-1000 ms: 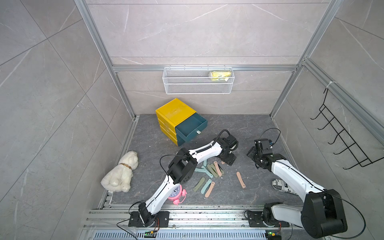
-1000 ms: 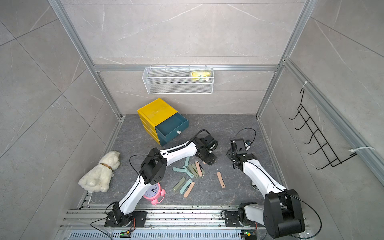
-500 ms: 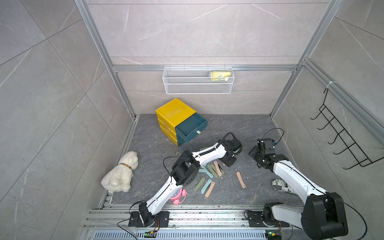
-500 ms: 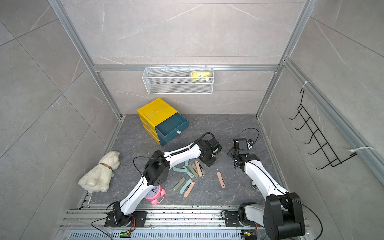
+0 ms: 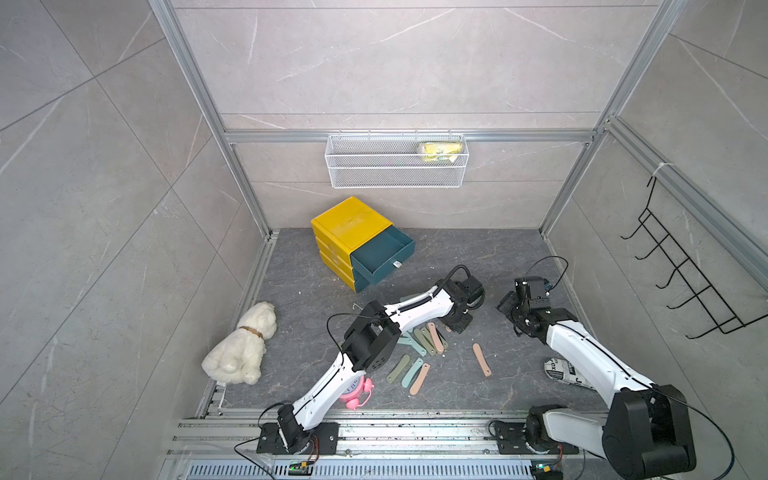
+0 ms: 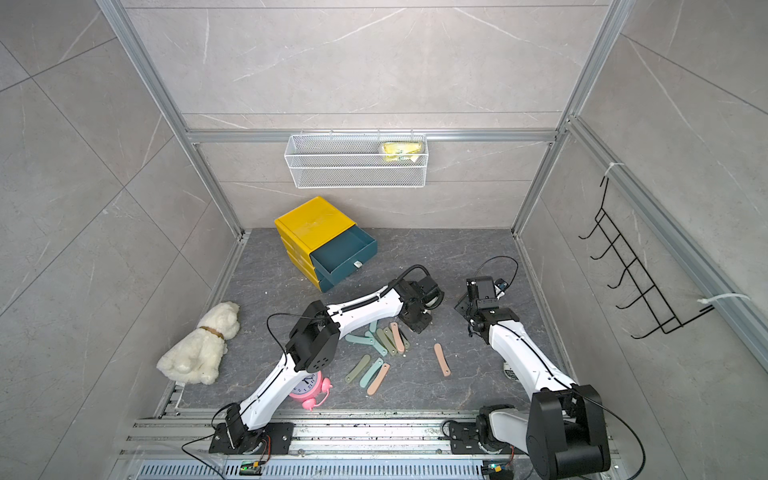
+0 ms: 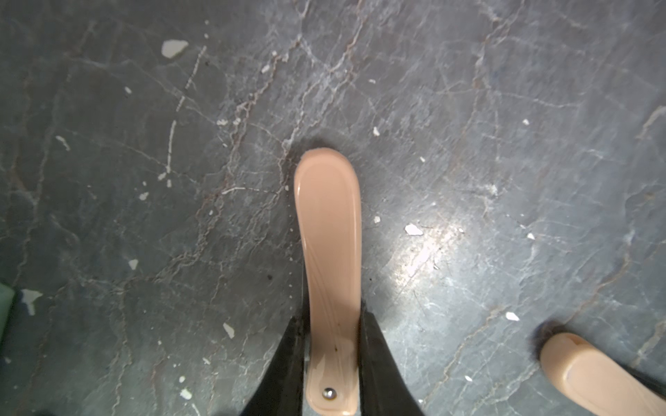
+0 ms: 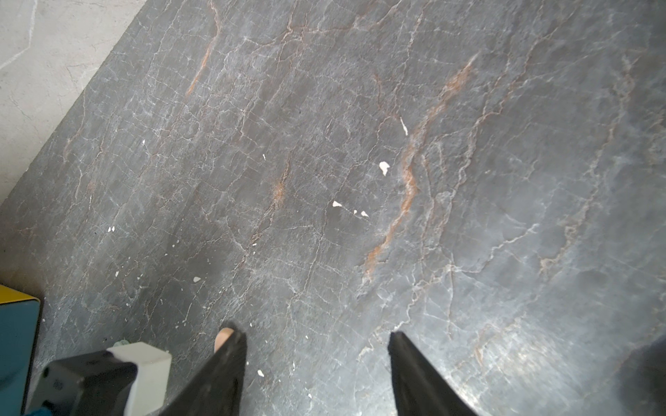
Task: Place the fruit knives into the drawer by color
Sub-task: Pick up the fruit knife from the center of the board, then place the fruit knife in the drawer, then pick up the fruit knife from the center of the board.
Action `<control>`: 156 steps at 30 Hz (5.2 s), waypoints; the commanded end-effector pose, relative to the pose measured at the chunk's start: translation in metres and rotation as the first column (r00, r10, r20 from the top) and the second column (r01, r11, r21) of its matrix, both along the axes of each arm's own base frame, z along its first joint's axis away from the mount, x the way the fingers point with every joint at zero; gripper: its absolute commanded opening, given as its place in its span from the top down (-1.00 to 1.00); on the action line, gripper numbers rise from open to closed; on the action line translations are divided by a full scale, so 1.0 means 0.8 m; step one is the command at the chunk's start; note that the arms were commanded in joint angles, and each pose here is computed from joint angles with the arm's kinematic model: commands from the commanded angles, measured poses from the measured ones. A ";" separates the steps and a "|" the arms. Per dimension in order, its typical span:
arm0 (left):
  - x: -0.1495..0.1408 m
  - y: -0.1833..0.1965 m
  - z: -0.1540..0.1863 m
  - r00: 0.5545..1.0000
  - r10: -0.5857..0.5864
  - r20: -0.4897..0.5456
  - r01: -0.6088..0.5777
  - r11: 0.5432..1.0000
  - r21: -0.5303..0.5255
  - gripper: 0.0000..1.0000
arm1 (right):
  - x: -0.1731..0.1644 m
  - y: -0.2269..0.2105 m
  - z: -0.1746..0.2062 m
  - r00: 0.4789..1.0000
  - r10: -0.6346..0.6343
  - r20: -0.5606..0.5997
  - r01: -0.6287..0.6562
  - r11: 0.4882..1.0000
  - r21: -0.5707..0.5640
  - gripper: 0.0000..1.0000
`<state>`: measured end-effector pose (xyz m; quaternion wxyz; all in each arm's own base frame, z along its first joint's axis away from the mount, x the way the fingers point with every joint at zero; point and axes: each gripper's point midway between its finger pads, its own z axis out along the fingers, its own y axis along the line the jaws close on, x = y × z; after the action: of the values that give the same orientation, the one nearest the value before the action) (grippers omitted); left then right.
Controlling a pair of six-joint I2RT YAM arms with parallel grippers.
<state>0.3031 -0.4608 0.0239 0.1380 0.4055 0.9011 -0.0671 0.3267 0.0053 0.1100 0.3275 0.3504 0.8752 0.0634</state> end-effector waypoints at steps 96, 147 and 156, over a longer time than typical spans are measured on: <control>0.049 0.324 0.326 0.688 0.703 0.179 -0.511 0.644 -0.569 -0.99 | -0.136 0.109 -0.073 0.826 0.420 -0.375 -0.396 0.907 0.143 -0.40; 0.016 0.374 0.248 0.605 0.778 0.171 -0.640 0.602 -0.478 -0.99 | -0.015 0.221 0.112 0.759 0.651 -0.006 -0.649 0.757 -0.074 0.79; 0.003 0.386 0.238 0.586 0.793 0.165 -0.666 0.588 -0.460 -0.99 | 0.080 0.374 0.245 0.595 0.756 0.271 -0.761 0.639 -0.111 0.75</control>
<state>0.3082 -0.1584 0.2053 0.3696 -0.0192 0.9249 -0.0869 0.3780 0.2651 0.2940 0.3834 -0.0242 0.8938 0.2313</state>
